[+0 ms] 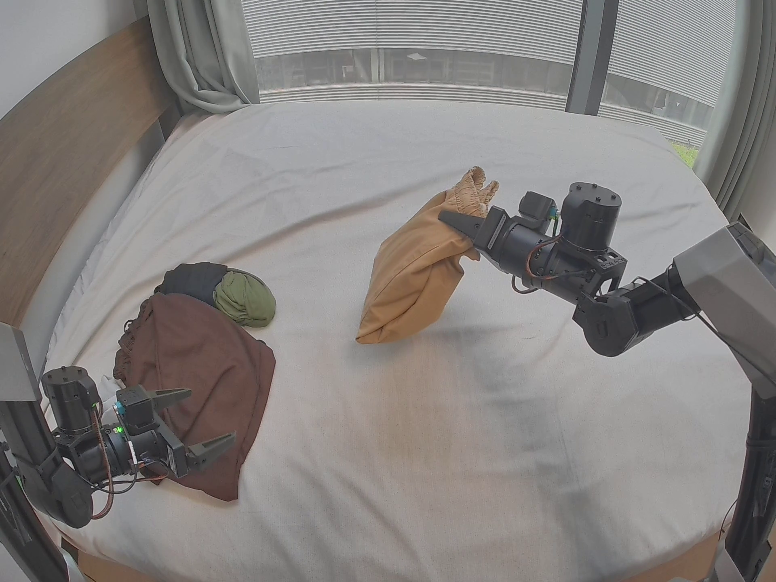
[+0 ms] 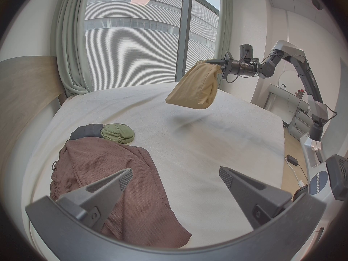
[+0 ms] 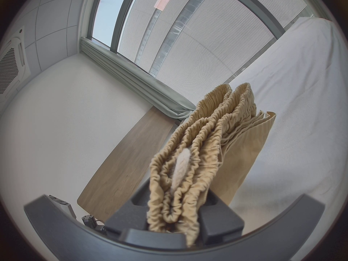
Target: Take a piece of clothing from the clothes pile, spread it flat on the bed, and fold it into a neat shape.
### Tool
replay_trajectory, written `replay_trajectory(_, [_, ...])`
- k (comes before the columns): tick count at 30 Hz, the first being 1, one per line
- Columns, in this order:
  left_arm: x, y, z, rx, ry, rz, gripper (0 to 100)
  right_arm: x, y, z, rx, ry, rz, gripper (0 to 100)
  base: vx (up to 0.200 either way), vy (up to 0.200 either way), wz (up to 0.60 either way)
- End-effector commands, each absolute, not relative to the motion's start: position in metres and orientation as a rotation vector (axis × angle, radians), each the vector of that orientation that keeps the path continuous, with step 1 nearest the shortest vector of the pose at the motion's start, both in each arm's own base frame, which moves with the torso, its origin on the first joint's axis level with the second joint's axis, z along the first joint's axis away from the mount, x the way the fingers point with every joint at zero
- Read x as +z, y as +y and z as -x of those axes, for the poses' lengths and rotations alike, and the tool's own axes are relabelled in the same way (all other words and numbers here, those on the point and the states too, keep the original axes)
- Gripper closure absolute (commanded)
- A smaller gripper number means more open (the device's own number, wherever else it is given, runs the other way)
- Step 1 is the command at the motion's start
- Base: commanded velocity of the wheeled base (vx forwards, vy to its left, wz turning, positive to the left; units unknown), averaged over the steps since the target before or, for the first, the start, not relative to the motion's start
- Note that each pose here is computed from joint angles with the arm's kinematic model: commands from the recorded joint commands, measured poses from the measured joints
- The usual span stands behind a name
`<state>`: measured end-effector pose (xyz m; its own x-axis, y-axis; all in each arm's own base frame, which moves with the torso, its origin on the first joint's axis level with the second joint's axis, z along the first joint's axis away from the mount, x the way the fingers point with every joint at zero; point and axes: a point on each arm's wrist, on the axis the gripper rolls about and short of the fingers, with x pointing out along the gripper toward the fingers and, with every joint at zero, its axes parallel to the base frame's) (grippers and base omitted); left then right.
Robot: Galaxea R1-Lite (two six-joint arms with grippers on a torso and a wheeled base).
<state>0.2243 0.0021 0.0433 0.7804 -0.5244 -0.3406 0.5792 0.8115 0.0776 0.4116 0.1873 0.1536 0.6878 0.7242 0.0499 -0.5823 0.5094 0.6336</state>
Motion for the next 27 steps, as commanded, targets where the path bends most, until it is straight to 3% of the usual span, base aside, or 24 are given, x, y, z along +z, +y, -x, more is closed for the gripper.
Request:
replay_trajectory(1, [0.043, 0.002, -0.224, -0.6, 0.313, -0.182, 0, 0.136, 0.196, -0.432, 0.784, 0.261, -0.669, 100, 0.0, 0.0, 0.0])
replay_trajectory(19, [0.038, 0.005, -0.225, -0.595, 0.335, -0.171, 0, 0.11, 0.234, -0.466, 0.803, 0.333, -0.66, 100, 0.0, 0.0, 0.0])
replay_trajectory(27, [0.039, 0.005, -0.225, -0.594, 0.333, -0.171, 0, 0.07, 0.215, -0.482, 0.731, 0.387, -0.64, 100, 0.0, 0.0, 0.0])
